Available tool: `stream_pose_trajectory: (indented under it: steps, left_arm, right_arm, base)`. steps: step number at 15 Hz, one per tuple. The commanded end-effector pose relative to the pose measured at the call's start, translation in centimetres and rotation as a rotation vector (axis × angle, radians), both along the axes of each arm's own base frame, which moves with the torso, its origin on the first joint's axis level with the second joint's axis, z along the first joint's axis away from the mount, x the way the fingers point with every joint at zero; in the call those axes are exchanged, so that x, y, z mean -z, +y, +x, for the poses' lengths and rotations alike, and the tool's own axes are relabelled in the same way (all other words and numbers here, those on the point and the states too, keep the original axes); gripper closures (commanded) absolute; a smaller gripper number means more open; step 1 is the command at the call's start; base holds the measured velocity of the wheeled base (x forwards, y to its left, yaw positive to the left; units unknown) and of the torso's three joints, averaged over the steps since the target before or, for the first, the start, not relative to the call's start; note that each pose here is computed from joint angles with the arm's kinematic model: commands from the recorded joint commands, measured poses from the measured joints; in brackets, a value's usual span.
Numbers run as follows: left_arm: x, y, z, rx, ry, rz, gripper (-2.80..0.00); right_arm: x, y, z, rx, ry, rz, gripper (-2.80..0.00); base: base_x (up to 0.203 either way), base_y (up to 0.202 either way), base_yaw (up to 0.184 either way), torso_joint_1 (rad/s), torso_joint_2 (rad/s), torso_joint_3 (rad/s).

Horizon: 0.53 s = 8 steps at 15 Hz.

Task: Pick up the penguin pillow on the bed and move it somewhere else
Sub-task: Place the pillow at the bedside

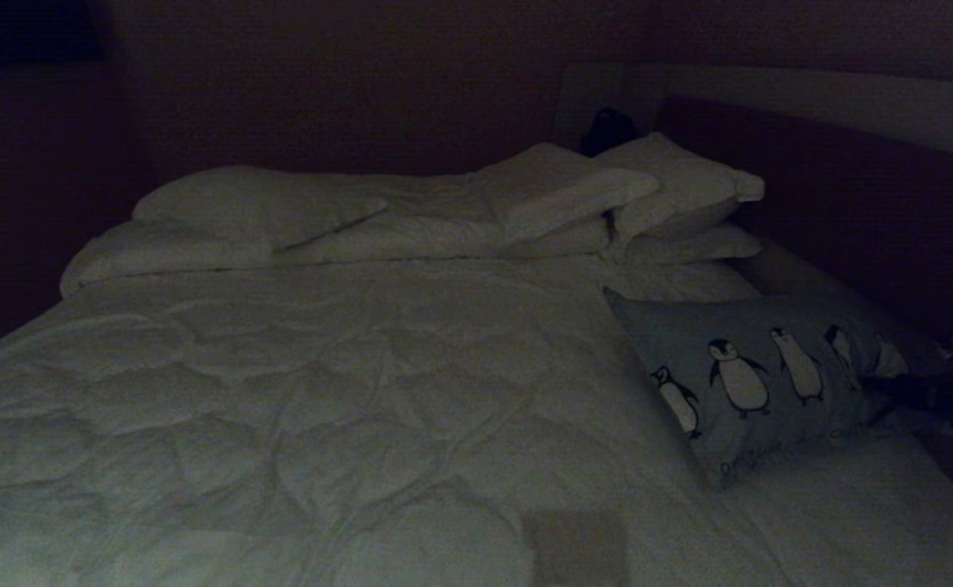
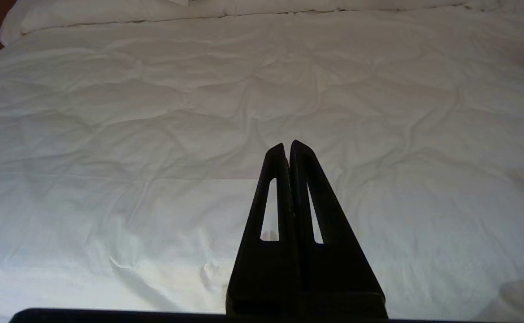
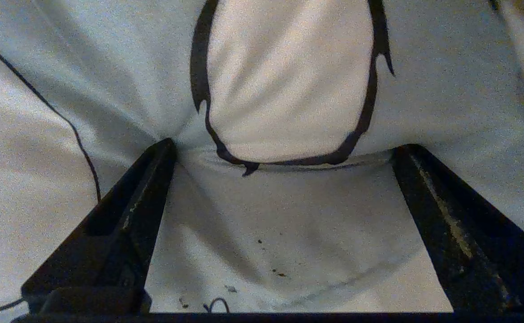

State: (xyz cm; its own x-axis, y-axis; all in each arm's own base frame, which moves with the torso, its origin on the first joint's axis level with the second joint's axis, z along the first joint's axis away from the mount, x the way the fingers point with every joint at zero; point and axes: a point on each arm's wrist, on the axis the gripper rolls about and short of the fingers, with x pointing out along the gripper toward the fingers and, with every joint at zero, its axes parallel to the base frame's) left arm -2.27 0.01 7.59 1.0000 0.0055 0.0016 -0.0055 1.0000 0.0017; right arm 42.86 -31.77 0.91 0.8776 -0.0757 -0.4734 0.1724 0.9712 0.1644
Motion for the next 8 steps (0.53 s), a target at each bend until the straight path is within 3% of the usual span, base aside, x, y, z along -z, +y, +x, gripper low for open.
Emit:
stream_pose_trajectory:
  steps: [1,6,8]
  left_arm:
    - [0.0,0.0,0.0,-0.001,-0.001,0.000,0.00]
    - [0.0,0.0,0.0,-0.001,0.000,0.000,0.00]
    - [0.0,0.0,0.0,-0.001,-0.001,0.000,0.00]
  right_arm:
    - [1.8,0.5,0.4,-0.012,0.029,0.004,-2.80]
    - [3.7,0.8,0.6,-0.024,0.069,-0.031,-2.80]
    - [4.5,0.9,0.6,-0.013,0.102,-0.080,-2.80]
  base:
    - [0.000,0.000,0.000,0.000,0.00,0.000]
    - [0.000,0.000,0.000,0.000,0.00,0.000]
    - [0.000,0.000,0.000,0.000,0.00,0.000]
